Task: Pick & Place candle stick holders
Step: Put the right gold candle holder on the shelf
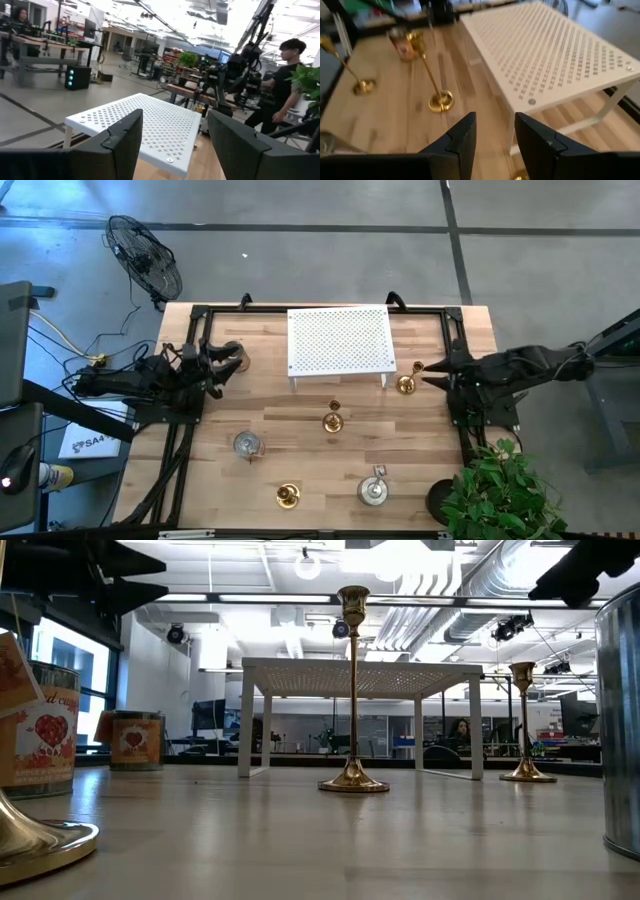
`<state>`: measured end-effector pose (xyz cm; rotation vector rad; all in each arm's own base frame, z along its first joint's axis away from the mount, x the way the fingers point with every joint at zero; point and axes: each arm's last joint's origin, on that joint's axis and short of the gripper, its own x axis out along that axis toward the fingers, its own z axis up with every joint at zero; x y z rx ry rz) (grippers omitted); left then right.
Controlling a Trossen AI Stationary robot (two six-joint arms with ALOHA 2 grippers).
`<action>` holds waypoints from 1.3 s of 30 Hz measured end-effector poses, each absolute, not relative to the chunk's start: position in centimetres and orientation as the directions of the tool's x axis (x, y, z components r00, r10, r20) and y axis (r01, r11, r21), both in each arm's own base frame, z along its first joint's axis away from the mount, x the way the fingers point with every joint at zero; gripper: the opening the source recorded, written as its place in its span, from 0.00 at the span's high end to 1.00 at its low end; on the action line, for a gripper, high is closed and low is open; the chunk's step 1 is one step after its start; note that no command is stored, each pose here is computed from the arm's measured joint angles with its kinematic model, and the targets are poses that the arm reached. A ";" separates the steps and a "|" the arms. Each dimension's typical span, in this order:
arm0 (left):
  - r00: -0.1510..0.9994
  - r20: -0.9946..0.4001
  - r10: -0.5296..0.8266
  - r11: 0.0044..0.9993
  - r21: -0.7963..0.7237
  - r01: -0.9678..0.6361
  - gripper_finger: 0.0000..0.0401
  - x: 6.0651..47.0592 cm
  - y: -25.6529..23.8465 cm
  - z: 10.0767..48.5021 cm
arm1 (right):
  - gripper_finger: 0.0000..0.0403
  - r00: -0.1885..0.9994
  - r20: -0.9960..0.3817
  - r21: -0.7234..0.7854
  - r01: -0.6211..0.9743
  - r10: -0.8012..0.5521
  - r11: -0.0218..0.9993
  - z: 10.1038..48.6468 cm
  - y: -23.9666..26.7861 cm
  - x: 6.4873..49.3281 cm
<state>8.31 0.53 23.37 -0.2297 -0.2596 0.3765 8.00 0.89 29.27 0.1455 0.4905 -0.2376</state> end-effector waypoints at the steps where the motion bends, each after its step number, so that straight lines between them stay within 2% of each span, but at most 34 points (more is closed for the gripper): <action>1: 0.898 0.205 0.388 0.905 -0.267 -0.330 0.45 8.3 0.5 23.4 | 0.68 0.841 -0.505 0.068 0.264 -0.195 0.962 29.3 1.0 8.3; 9: 0.900 0.202 0.387 0.906 -0.265 -0.330 0.45 8.3 0.5 23.3 | 0.68 0.657 -0.683 -0.077 0.370 -0.319 0.926 29.1 1.2 10.2; 18: 0.916 0.158 0.369 0.914 -0.240 -0.327 0.45 8.4 0.5 22.9 | 0.68 0.518 -0.776 -0.139 0.417 -0.360 0.898 27.7 1.6 11.7; 24: 0.925 0.155 0.348 0.922 -0.234 -0.307 0.45 8.5 0.4 22.8 | 0.68 0.494 -0.788 -0.152 0.421 -0.366 0.894 27.4 1.7 12.2; 28: 0.934 0.157 0.322 0.931 -0.230 -0.283 0.45 8.5 0.3 22.8 | 0.67 0.504 -0.771 -0.124 0.480 -0.389 0.868 27.5 1.7 12.3; 39: 0.940 0.131 0.316 0.934 -0.219 -0.284 0.45 8.5 0.3 22.6 | 0.48 0.513 -0.746 -0.119 0.524 -0.424 0.843 27.6 1.6 12.4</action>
